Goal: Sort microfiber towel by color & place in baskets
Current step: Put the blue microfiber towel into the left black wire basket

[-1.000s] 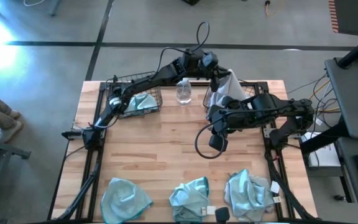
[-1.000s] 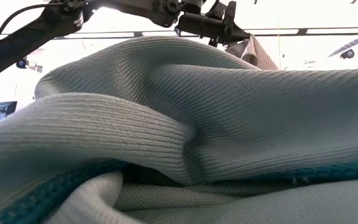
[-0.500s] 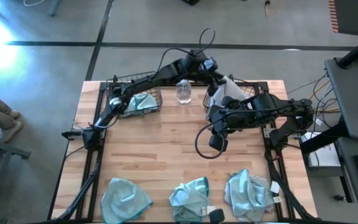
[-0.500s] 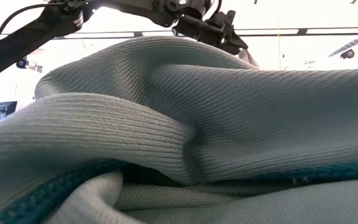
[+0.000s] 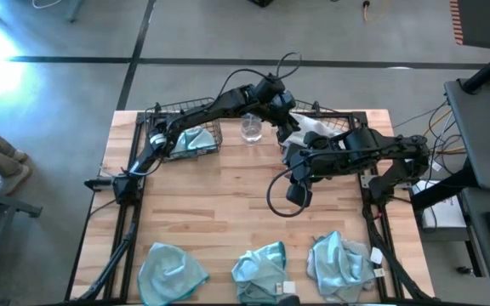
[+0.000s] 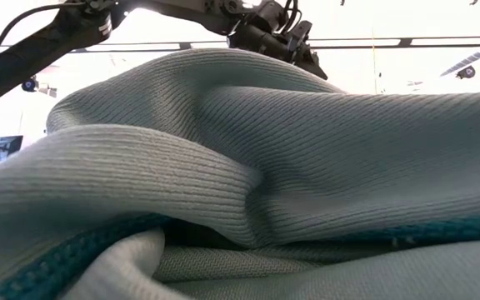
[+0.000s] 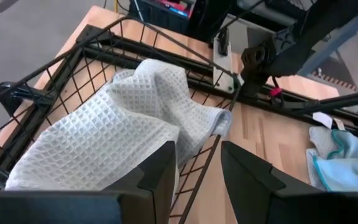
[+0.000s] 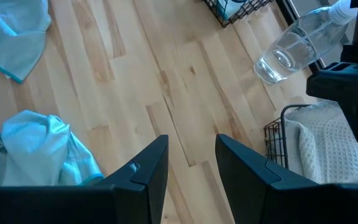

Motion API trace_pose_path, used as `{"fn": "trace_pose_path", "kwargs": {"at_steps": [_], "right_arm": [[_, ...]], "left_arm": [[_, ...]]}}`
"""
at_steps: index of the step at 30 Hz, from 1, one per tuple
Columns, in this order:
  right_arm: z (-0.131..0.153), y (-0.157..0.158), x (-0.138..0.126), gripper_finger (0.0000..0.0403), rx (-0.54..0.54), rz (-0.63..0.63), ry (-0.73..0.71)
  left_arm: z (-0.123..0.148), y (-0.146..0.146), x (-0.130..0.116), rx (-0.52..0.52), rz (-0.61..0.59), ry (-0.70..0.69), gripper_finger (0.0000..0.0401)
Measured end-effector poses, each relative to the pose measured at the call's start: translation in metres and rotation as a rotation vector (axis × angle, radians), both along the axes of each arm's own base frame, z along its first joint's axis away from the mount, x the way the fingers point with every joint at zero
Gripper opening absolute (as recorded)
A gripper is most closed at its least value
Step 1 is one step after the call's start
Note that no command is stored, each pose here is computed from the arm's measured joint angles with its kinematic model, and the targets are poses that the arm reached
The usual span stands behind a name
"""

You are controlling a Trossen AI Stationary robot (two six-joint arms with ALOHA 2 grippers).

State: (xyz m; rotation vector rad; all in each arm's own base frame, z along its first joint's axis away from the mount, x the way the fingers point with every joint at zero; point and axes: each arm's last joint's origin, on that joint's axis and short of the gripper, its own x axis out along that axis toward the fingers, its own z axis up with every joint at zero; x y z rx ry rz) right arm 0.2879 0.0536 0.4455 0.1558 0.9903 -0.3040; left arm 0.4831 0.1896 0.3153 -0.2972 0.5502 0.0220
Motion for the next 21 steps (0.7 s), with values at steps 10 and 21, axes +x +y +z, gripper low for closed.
{"fn": "trace_pose_path", "kwargs": {"at_steps": [10,21], "right_arm": [[0.0,0.0,0.0,0.0128,0.0,0.0,0.0],[-0.004,0.0,0.001,0.0128,-0.02,0.026,0.02]], "left_arm": [[0.032,-0.015,-0.016,0.031,-0.045,-0.02,0.0113],[0.104,-0.052,-0.077,0.136,-0.07,0.025,0.0113]]}}
